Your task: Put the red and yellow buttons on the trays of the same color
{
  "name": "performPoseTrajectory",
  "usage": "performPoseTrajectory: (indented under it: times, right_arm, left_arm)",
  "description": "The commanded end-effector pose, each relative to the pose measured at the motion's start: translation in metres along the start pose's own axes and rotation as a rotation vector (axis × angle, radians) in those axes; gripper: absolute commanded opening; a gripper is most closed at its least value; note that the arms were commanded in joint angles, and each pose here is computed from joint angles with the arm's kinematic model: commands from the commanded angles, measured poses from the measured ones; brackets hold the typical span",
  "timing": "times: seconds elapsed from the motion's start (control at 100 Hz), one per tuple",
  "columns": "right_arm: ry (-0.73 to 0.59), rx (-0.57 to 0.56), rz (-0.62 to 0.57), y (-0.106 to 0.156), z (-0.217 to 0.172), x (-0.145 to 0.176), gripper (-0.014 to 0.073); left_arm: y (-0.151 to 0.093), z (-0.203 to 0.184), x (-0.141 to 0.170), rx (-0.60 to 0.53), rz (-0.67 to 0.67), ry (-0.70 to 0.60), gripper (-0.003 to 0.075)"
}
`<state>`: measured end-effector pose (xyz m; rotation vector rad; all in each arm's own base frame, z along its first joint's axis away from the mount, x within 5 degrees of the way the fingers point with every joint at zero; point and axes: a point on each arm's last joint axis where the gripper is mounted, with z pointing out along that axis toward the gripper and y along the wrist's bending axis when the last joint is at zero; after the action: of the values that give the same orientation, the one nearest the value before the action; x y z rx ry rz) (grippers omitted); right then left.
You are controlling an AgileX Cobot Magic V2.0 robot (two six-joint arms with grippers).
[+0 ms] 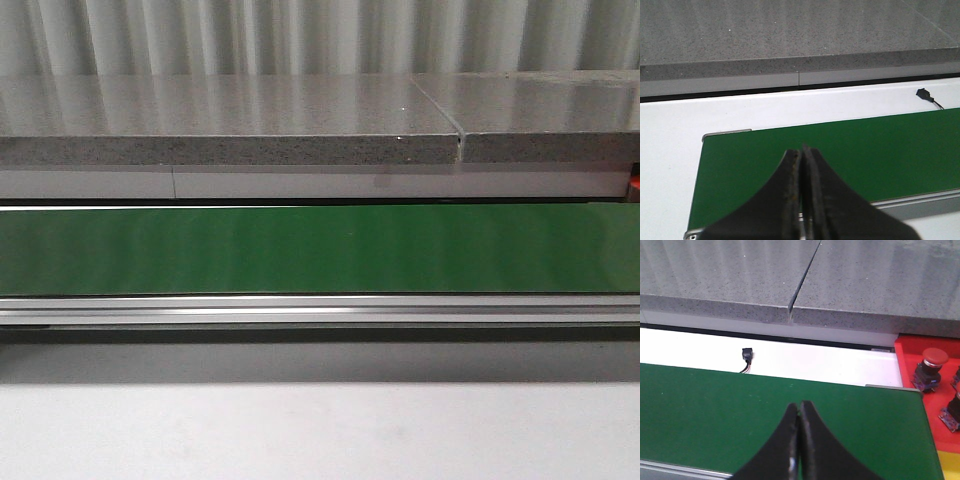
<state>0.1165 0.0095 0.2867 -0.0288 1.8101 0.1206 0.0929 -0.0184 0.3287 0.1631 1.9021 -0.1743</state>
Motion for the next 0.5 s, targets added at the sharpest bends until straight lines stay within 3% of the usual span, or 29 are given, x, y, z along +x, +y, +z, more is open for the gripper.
performPoseTrajectory:
  times: [0.0, 0.29, 0.49]
  right_arm:
    - [-0.102, 0.02, 0.005, -0.001, -0.003, -0.016, -0.012]
    - [-0.173, 0.024, -0.042, 0.0, -0.03, -0.017, -0.012]
    - [-0.217, 0.042, 0.003, -0.002, -0.044, 0.001, -0.012]
  left_arm:
    - [0.0, -0.003, -0.014, -0.007, -0.017, -0.096, -0.002]
    - [0.0, -0.003, -0.014, -0.007, -0.017, -0.096, -0.002]
    - [0.0, -0.003, -0.014, -0.007, -0.017, -0.096, -0.002]
